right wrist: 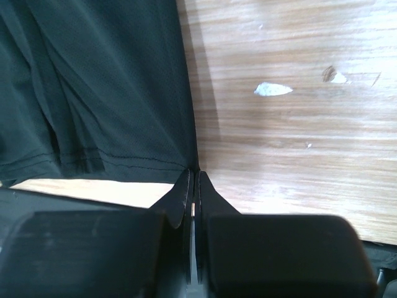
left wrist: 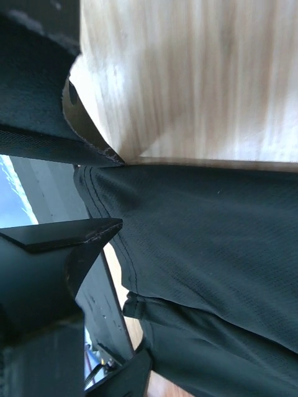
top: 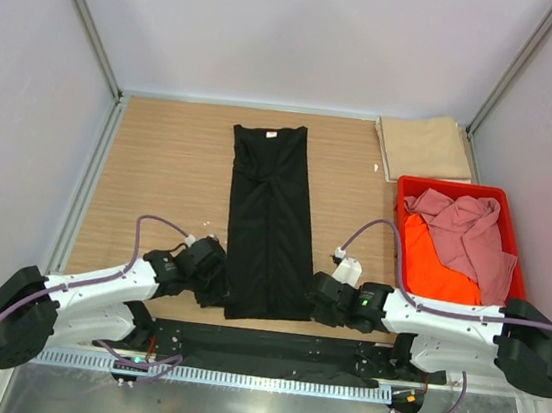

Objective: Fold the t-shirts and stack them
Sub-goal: Fold the tshirt

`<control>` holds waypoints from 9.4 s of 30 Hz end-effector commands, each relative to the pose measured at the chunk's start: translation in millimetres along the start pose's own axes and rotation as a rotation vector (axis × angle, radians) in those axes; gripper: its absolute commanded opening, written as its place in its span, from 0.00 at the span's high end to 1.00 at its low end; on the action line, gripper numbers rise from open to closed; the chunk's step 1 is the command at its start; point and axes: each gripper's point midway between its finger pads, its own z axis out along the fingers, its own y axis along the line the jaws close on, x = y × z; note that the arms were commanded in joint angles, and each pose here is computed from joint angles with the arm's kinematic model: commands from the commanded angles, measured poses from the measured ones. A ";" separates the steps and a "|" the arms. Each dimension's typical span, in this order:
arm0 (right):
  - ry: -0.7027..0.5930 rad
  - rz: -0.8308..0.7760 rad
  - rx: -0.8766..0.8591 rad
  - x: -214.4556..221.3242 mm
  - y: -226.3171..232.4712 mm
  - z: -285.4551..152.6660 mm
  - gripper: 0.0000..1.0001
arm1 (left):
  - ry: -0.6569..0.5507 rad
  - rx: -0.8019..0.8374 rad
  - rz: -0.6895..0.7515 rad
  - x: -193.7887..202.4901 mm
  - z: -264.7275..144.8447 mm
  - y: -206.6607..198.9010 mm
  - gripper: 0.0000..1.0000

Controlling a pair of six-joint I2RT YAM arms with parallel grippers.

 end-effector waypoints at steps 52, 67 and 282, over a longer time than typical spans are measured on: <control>-0.159 -0.047 -0.097 -2.3 41.5 -36.9 0.99 | -0.088 0.019 0.032 26.7 -20.6 -33.5 1.00; -0.322 -0.152 -0.051 -81.2 67.6 -31.3 0.99 | -0.113 -0.020 0.023 -60.9 -31.8 -54.1 1.00; -0.138 -0.107 -0.270 -179.6 21.5 52.2 0.99 | -0.098 -0.069 0.117 -183.6 4.9 -40.1 1.00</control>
